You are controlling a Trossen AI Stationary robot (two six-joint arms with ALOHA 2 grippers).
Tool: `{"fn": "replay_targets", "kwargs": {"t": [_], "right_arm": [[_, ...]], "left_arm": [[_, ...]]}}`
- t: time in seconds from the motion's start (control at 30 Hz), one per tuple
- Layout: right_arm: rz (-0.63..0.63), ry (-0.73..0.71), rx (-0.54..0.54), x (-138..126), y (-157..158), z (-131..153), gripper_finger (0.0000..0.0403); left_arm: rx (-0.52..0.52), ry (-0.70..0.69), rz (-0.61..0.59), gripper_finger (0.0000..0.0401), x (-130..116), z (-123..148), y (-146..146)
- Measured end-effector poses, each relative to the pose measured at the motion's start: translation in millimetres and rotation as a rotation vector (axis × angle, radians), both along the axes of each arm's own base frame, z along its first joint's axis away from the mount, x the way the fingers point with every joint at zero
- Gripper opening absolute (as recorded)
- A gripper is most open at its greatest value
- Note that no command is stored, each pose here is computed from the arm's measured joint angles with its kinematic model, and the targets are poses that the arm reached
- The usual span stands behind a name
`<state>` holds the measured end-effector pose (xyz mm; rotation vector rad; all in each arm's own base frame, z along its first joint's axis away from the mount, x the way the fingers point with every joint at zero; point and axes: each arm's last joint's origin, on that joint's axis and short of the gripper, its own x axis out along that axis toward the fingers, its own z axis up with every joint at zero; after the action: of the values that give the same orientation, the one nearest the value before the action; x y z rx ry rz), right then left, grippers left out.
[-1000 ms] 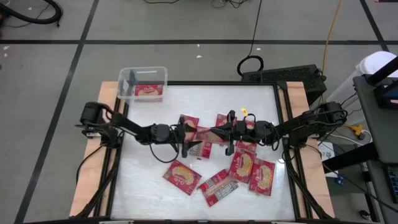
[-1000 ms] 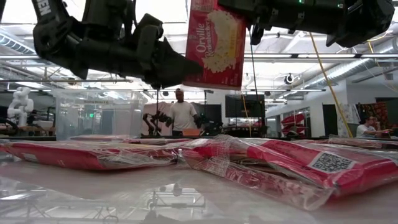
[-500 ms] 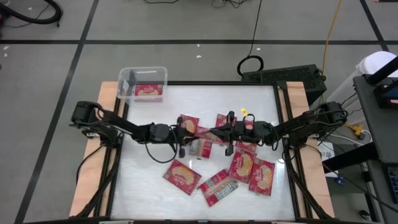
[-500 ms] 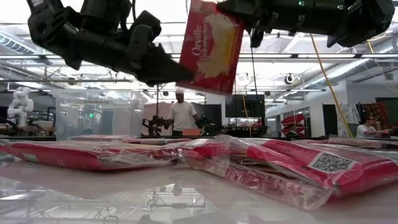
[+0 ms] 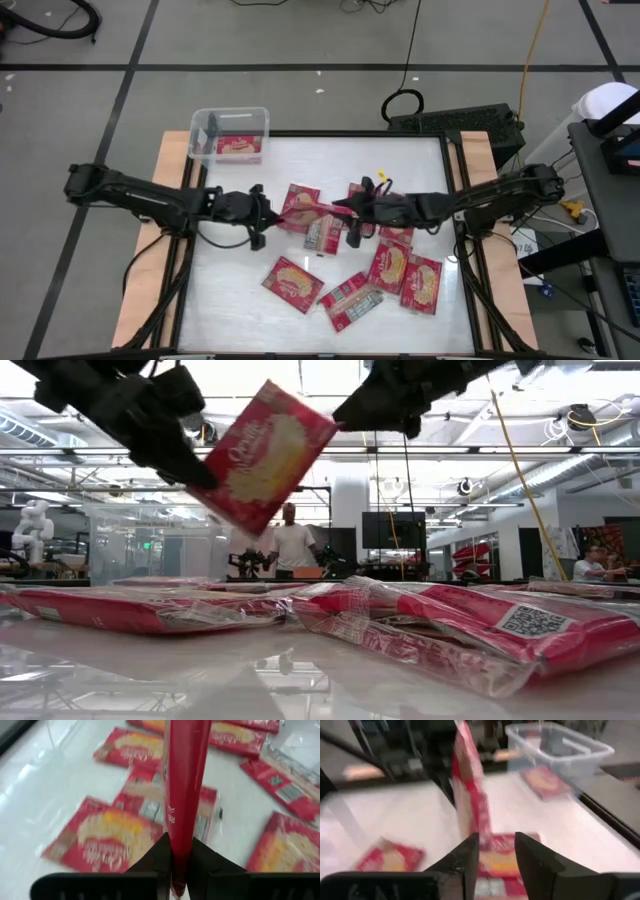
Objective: Sort popcorn bags into baskets
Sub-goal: Put the red popcorn bag into the transparent container
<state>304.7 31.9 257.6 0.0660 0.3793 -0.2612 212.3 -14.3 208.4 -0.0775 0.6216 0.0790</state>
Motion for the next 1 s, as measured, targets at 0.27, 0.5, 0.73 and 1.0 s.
{"fn": "replay_targets", "kwargs": {"t": [0.27,0.5,0.73,1.0], "right_arm": [[0.064,0.006,-0.043,24.4,-3.5,40.2,0.0150],[0.104,0.092,-0.021,56.6,-10.5,11.1,0.0165],[0.132,0.148,-0.026,81.7,-20.2,-30.2,0.0172],[0.244,0.150,-0.058,98.0,-26.0,-58.6,0.0157]], "left_arm": [[-0.022,0.158,0.009,0.0018,-19.0,-5.8,-0.6],[-0.009,0.259,0.043,0.0032,-21.7,-5.5,0.6],[0.038,0.261,0.042,0.0018,-20.3,4.2,1.8],[0.069,0.260,0.015,0.0036,-19.9,4.4,1.9]]}}
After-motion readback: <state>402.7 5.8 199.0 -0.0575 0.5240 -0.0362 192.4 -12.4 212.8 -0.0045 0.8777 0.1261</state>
